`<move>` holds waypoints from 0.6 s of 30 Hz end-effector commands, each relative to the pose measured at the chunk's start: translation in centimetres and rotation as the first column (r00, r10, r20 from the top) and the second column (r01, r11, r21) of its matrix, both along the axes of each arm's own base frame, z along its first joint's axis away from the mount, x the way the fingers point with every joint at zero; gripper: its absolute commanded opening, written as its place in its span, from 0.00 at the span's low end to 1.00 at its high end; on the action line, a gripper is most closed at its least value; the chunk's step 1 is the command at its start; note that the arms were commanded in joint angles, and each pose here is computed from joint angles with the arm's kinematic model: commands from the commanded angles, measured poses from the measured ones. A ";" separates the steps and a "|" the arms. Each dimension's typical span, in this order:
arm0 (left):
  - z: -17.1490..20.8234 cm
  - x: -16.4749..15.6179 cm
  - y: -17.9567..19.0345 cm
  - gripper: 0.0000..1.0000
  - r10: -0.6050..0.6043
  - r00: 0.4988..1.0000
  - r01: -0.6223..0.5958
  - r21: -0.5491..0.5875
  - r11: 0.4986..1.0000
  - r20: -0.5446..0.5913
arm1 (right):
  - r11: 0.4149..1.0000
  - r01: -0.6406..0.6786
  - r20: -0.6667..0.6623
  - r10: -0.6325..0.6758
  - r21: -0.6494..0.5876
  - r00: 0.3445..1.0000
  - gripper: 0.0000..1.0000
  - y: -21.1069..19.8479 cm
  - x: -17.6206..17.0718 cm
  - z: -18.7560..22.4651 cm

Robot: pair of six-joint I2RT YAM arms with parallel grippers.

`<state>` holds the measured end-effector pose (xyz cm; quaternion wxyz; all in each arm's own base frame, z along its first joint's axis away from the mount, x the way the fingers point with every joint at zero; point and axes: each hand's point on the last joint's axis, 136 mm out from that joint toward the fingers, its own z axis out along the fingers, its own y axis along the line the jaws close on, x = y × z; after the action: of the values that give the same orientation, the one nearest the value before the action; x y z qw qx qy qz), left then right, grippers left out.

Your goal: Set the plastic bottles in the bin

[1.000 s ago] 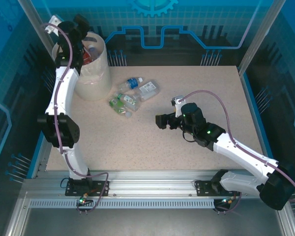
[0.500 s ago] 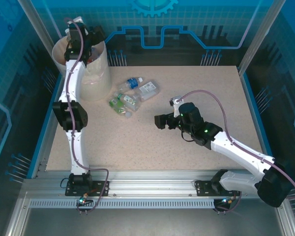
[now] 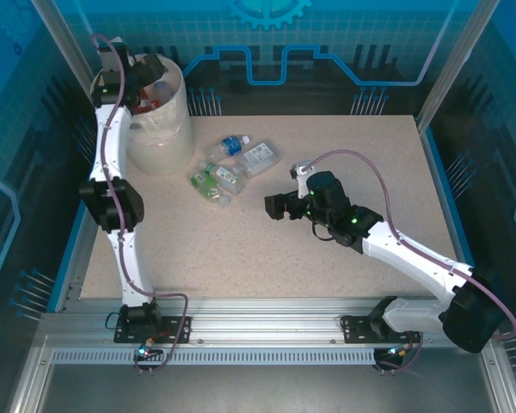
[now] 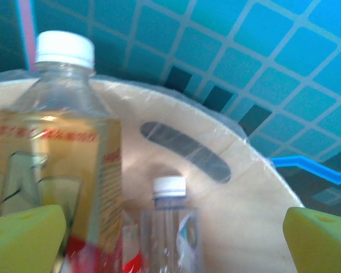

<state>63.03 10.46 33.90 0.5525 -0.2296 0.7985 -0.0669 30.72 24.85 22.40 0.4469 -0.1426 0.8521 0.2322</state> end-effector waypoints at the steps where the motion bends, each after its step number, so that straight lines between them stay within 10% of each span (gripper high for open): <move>1: 5.8 -4.1 -2.7 0.99 -0.054 0.997 0.056 -0.023 0.998 0.063 | 1.000 -0.009 0.046 0.008 0.020 0.999 1.00 -0.3 -0.4 1.3; 18: 4.4 -16.1 -16.8 0.99 -0.160 0.985 0.161 -0.014 0.987 0.072 | 0.996 0.070 0.156 -0.077 0.048 0.985 1.00 -2.5 1.0 -1.2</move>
<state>47.66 -6.54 39.57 0.5716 -0.1414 0.7944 -0.1490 30.65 22.67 19.66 0.4865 -0.1280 0.8346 0.2245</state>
